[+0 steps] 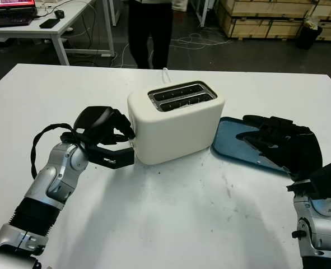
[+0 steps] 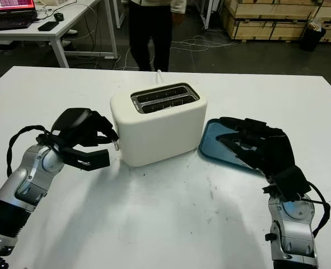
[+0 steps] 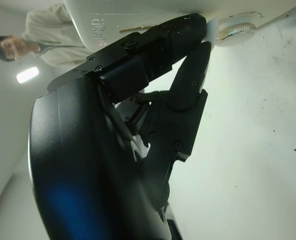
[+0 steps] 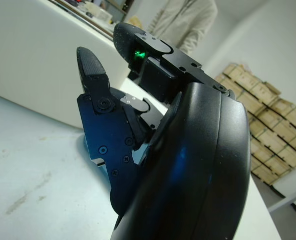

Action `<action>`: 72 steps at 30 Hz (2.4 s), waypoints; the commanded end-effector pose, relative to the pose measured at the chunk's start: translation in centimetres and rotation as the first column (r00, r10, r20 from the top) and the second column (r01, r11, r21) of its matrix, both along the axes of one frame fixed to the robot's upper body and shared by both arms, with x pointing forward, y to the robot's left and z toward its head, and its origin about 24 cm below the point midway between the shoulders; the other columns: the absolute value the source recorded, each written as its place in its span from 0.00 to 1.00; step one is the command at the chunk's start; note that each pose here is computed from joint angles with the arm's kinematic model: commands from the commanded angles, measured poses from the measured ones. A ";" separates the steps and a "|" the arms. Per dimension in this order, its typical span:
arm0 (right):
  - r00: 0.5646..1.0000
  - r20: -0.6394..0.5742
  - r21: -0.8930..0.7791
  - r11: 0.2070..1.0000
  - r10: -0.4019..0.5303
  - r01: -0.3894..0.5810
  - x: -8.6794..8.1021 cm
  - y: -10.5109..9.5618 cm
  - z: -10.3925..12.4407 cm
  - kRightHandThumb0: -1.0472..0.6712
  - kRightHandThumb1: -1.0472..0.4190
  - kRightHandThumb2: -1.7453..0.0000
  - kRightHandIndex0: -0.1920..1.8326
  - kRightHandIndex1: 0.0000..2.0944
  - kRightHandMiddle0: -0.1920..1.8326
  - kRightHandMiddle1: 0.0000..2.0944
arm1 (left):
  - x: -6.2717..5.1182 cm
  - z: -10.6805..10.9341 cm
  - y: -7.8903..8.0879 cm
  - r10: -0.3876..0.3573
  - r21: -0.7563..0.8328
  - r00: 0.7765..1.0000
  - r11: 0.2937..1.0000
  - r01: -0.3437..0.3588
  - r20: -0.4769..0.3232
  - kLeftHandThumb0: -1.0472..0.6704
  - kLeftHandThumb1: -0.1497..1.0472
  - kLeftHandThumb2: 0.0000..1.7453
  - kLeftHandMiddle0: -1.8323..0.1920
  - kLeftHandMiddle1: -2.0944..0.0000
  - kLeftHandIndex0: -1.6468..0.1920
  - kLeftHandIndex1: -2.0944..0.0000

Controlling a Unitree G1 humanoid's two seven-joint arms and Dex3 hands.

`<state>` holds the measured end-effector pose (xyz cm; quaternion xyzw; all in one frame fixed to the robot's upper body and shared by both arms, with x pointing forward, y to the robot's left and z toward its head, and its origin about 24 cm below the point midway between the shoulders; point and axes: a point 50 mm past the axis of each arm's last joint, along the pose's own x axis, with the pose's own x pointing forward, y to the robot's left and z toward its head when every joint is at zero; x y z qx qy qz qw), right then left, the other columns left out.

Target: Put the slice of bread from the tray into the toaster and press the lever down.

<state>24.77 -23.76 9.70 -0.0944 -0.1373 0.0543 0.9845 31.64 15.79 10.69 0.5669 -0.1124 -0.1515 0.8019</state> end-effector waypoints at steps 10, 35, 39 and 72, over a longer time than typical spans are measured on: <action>1.000 0.006 -0.014 1.000 -0.002 0.003 -1.4 -1.5 0.7 0.44 0.13 1.00 0.55 0.22 0.60 0.00 | -2.5 -8.5 -6.0 -0.060 -0.152 0.958 0.988 0.017 -0.281 0.45 0.88 0.01 0.43 0.54 0.27 0.99; 1.000 0.023 -0.027 1.000 0.001 -0.001 -0.3 -0.8 0.6 0.44 0.13 1.00 0.56 0.19 0.59 0.00 | -3.3 -12.3 -7.6 -0.058 -0.240 0.918 0.970 -0.041 -0.393 0.42 0.89 0.07 0.49 0.55 0.28 0.99; 1.000 0.021 -0.015 1.000 0.002 -0.002 -0.3 -0.8 0.5 0.45 0.13 1.00 0.56 0.19 0.59 0.00 | -3.0 -11.5 -7.5 -0.072 -0.231 0.939 0.973 -0.008 -0.337 0.42 0.89 0.05 0.48 0.54 0.27 0.99; 1.000 -0.018 -0.092 0.996 -0.002 0.001 -1.8 -0.9 0.2 0.43 0.13 1.00 0.57 0.17 0.59 0.00 | -4.5 -11.4 -10.9 -0.114 0.036 0.832 0.987 0.158 -0.543 0.47 0.83 0.00 0.56 0.54 0.29 0.99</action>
